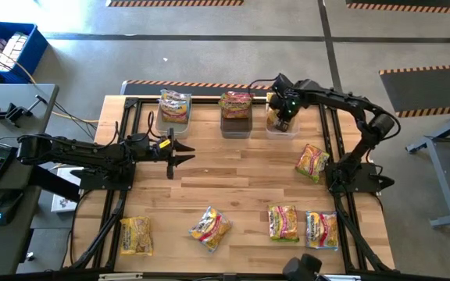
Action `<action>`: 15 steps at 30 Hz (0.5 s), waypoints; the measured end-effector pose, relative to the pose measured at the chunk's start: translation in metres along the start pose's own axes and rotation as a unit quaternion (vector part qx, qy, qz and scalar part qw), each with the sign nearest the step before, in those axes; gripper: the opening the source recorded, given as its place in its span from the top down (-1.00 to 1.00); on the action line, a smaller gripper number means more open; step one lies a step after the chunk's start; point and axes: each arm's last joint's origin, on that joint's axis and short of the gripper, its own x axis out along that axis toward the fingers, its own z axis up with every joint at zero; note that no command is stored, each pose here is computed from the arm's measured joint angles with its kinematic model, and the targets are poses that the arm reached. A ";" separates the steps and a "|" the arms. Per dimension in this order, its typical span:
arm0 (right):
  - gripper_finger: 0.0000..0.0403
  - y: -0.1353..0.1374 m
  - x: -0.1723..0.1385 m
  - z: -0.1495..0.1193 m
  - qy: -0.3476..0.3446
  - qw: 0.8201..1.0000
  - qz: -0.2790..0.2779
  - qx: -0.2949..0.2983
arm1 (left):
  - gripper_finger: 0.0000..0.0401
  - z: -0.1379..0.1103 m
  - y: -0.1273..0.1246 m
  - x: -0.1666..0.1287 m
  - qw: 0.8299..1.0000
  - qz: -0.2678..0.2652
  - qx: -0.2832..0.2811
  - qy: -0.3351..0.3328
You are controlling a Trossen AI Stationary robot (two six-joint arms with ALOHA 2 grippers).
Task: Sort Maruchan noodles
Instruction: Put the yellow noodle pack into the transparent bin
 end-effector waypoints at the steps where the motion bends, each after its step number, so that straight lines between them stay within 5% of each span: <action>1: 0.99 0.002 0.000 -0.002 0.006 1.000 0.017 0.001 | 0.51 0.000 0.000 0.000 1.000 0.000 0.000 0.000; 5: 0.99 0.003 0.008 -0.005 0.040 0.998 0.037 0.004 | 0.51 0.000 0.000 0.000 1.000 0.000 0.000 0.000; 10: 0.99 -0.003 0.019 0.000 0.046 0.998 -0.030 0.004 | 0.51 0.000 0.000 0.000 1.000 0.000 -0.004 0.000; 15: 0.99 -0.006 0.019 0.004 0.023 0.999 -0.028 0.013 | 0.51 0.000 0.000 0.000 1.000 0.000 -0.022 0.000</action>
